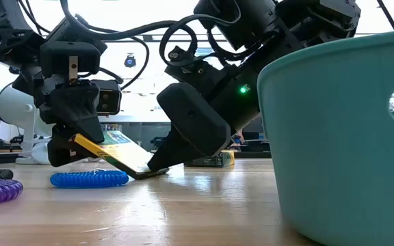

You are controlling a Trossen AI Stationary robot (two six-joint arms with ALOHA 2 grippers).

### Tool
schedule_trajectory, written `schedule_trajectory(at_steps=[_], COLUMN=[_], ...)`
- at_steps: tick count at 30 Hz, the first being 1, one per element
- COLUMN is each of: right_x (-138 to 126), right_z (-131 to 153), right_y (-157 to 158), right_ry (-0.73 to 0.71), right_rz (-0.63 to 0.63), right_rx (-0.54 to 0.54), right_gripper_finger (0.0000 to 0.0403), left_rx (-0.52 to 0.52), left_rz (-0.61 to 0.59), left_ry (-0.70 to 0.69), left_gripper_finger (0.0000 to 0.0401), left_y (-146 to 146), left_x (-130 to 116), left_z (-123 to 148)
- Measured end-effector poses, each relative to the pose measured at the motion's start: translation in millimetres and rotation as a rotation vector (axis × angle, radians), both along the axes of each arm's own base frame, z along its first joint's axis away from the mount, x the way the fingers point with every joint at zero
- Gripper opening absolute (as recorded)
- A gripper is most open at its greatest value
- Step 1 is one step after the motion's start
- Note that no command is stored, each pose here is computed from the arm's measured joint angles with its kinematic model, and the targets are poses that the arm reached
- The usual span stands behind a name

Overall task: Pick & Place Office Desk Supplies
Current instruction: Put the crayon box into the green bin

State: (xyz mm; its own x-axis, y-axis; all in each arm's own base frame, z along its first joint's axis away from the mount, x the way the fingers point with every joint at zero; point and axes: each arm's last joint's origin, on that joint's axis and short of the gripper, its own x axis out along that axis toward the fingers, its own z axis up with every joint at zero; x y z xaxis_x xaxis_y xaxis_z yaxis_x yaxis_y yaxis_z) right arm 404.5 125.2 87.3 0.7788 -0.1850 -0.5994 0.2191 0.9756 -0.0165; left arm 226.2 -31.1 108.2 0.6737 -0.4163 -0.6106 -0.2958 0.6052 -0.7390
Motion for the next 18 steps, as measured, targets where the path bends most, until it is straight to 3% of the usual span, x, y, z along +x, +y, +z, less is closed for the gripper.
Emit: schedule_trajectory(at_steps=[10,18], right_x=[1,-1], right_z=[7,28], right_y=[1,8], right_ry=[-0.008,-0.052], right_rz=[0.013,0.056], right_rx=[0.002,-0.018], right_gripper_finger=[0.006,0.0056], left_rx=[0.002,0.01], left_rz=[-0.002,-0.009], left_ry=[0.0,-0.003], left_gripper_finger=[0.0118,0.0117], left_y=[0,0], left_x=[0,0], left_z=[0,0])
